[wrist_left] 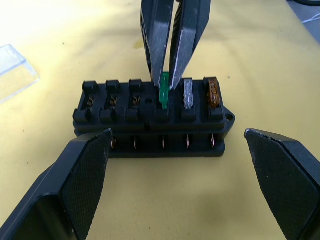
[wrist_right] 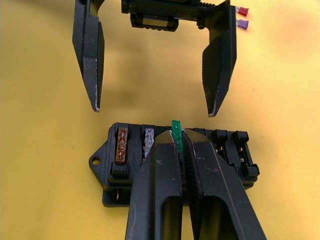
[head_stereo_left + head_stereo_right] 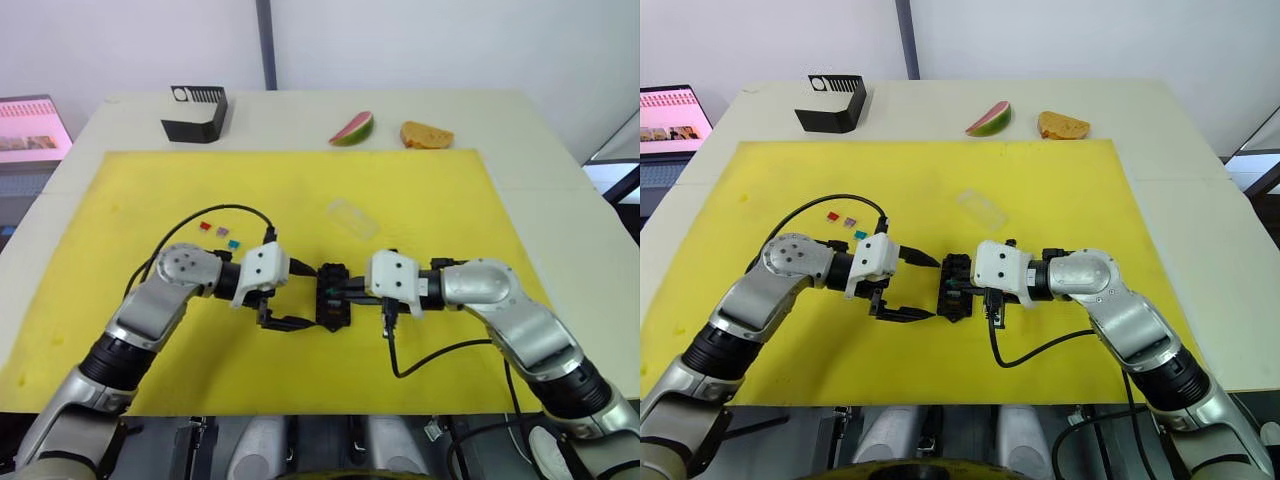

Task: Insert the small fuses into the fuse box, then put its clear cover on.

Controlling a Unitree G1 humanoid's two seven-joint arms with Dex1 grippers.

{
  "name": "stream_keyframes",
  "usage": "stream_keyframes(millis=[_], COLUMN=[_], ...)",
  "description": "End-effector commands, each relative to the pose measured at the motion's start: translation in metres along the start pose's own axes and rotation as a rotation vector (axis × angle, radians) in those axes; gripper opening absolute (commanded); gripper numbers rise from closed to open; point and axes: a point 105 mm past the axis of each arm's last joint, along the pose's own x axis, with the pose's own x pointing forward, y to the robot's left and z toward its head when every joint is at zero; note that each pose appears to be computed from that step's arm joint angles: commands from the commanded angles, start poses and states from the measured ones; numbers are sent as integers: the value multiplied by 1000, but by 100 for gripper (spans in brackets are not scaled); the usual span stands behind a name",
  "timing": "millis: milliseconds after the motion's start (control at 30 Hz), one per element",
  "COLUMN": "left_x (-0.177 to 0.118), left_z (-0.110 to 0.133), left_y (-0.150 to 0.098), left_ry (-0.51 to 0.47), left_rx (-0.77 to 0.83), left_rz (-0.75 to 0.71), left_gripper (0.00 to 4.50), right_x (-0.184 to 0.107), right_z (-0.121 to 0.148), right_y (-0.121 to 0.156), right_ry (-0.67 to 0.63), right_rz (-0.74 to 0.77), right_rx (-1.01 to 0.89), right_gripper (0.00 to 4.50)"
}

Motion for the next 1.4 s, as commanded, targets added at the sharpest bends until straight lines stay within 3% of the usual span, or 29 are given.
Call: stream_keyframes(millis=[33,267,467,1400], left_x=[-2,-2,-1,1], left_z=[10,11,11,13], left_y=[4,5,6,7], left_ry=[-17,-18,-22,-28], left_rx=[44,47,48,53], left_rz=[15,18,20,32], left_gripper=[445,445,445,445], right_x=[0,1,1,-1], right_z=[-3,-6,-5,5], right_y=[4,0,-2,-8], right_ry=[14,32,32,39], right_rz=[20,2,23,5], right_rx=[-29,-23,107,27], right_gripper=[0,0,0,0])
